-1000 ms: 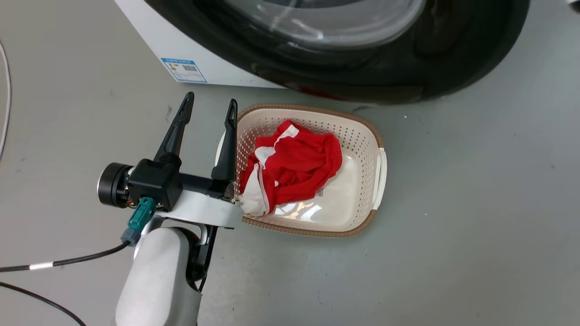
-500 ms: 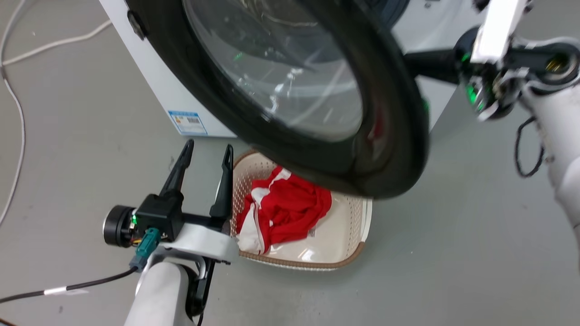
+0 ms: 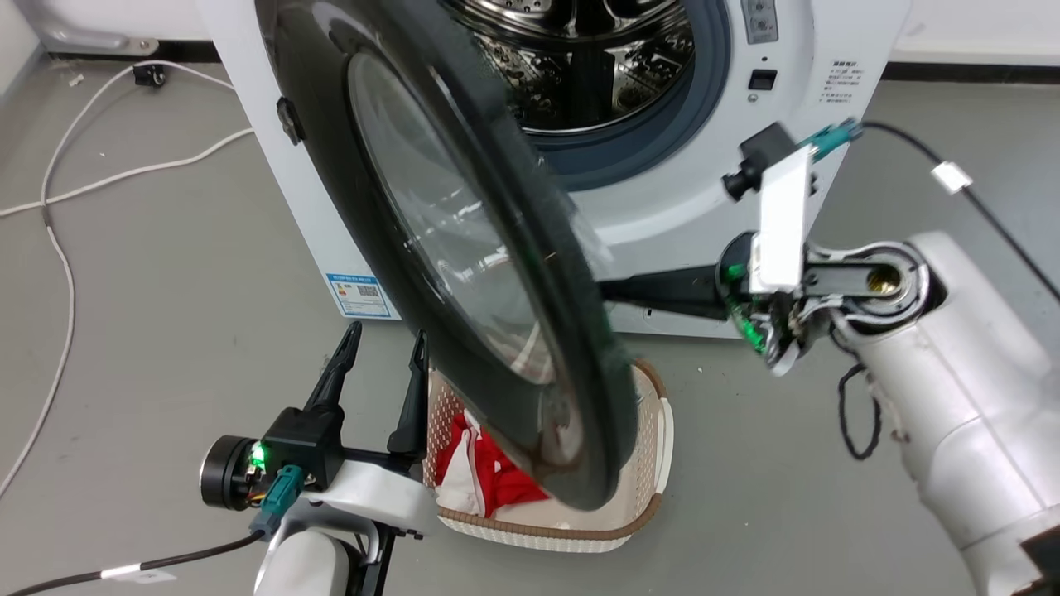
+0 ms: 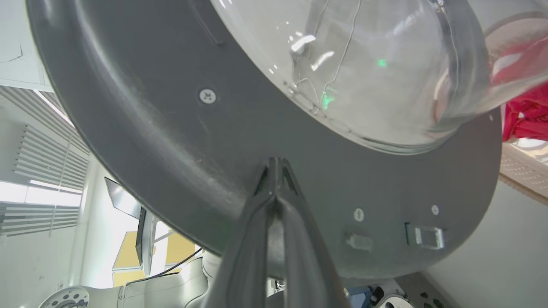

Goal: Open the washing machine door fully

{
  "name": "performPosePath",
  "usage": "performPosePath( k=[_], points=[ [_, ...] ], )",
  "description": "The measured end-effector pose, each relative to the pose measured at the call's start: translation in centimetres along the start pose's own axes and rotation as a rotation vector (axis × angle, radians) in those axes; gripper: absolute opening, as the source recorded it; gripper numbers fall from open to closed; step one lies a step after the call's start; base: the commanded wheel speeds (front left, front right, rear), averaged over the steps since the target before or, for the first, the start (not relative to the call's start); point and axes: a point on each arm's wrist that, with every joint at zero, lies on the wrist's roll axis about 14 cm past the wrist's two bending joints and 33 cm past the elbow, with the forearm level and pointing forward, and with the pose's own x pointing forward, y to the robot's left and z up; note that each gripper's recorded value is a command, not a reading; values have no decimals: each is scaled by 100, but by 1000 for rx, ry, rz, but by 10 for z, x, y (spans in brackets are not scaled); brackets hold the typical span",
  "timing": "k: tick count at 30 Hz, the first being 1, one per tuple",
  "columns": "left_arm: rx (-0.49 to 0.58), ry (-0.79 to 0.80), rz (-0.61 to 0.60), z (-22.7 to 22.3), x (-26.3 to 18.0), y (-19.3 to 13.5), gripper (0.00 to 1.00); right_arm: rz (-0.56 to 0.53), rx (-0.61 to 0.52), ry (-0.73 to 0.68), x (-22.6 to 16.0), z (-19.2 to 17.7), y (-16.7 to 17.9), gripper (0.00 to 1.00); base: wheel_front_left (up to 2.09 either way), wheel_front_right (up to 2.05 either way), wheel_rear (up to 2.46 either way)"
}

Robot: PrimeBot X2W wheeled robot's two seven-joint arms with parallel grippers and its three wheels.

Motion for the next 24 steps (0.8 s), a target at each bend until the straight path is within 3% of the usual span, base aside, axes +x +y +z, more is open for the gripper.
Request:
performPosePath(
  k=[9,15,20,24],
  points=[
    [-3,-5,6,3,-4,0,100,64,-4,62,26,-37,13,0,0,0,0],
    [-5,-3,4,2,-5,-1,100,89,0,17,31,-39,16,0,0,0,0],
    [-12,2,6,0,-6,-1,100,105,-4,-191,20,-13,18,0,0,0,0],
    [-16,6,16,-2,-4,0,100,77,20,-418,-7,13,-1,0,0,0,0]
  ],
)
